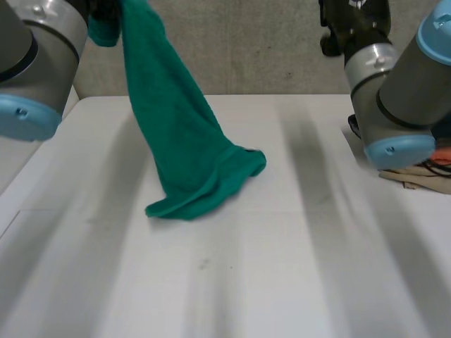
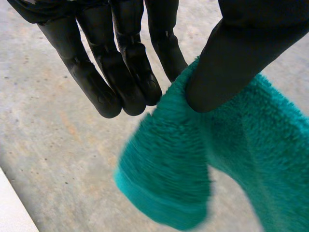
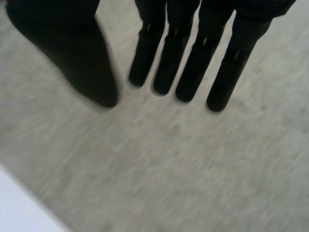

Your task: Fold the laundry.

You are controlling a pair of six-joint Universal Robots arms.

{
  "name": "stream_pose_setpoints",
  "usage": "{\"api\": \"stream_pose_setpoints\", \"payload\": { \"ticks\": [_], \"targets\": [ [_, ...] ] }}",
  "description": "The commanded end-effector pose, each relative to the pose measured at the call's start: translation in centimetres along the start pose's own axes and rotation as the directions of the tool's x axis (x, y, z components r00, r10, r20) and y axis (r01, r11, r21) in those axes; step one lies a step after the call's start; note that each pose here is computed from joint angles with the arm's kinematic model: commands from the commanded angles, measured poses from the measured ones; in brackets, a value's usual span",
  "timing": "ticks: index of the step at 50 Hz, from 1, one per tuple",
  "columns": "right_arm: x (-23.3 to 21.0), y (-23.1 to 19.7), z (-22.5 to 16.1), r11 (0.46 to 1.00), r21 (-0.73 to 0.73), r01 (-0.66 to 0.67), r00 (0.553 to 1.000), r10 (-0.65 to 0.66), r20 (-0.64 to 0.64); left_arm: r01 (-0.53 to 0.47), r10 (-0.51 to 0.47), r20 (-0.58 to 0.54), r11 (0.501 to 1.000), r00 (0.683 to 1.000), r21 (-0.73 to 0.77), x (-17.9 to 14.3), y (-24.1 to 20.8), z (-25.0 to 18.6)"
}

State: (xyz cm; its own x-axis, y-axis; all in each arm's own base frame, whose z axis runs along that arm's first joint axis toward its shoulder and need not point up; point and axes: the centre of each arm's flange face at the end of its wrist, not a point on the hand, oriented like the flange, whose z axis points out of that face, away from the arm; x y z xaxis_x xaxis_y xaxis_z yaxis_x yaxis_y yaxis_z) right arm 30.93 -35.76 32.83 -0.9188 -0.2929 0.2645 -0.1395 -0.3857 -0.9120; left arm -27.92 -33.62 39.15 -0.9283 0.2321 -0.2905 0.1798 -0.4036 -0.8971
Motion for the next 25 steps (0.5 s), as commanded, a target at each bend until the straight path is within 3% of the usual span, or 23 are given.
{"api": "stream_pose_setpoints", "payload": {
  "ticks": [1, 7, 12, 19, 25],
  "targets": [
    [-1.8, 4.4, -4.5, 0.937, -0.348, -0.046, 0.986, 0.097, 0.132, -0.119, 0.11, -0.097, 0.989, 0.989, -0.089, 0.8, 1.3, -4.2],
    [-3.2, 5.9, -5.4, 0.851, -0.494, -0.178, 0.952, 0.276, 0.134, -0.108, 0.111, -0.139, 0.994, 0.984, 0.029, 1.0, -1.0, -5.5],
    [-5.7, 7.5, -4.8, 0.775, -0.557, -0.3, 0.882, 0.447, 0.148, -0.1, 0.117, -0.144, 0.988, 0.983, 0.116, 0.7, -3.6, -6.4],
    [-11.2, 10.3, -6.1, 0.659, -0.671, -0.341, 0.77, 0.604, 0.202, -0.082, 0.113, -0.179, 0.982, 0.977, 0.172, 0.4, -6.5, -9.0],
    [-14.6, 12.1, -7.5, 0.623, -0.707, -0.334, 0.736, 0.641, 0.217, -0.066, 0.112, -0.22, 0.977, 0.969, 0.203, 0.4, -7.5, -10.5]
  ]
}}
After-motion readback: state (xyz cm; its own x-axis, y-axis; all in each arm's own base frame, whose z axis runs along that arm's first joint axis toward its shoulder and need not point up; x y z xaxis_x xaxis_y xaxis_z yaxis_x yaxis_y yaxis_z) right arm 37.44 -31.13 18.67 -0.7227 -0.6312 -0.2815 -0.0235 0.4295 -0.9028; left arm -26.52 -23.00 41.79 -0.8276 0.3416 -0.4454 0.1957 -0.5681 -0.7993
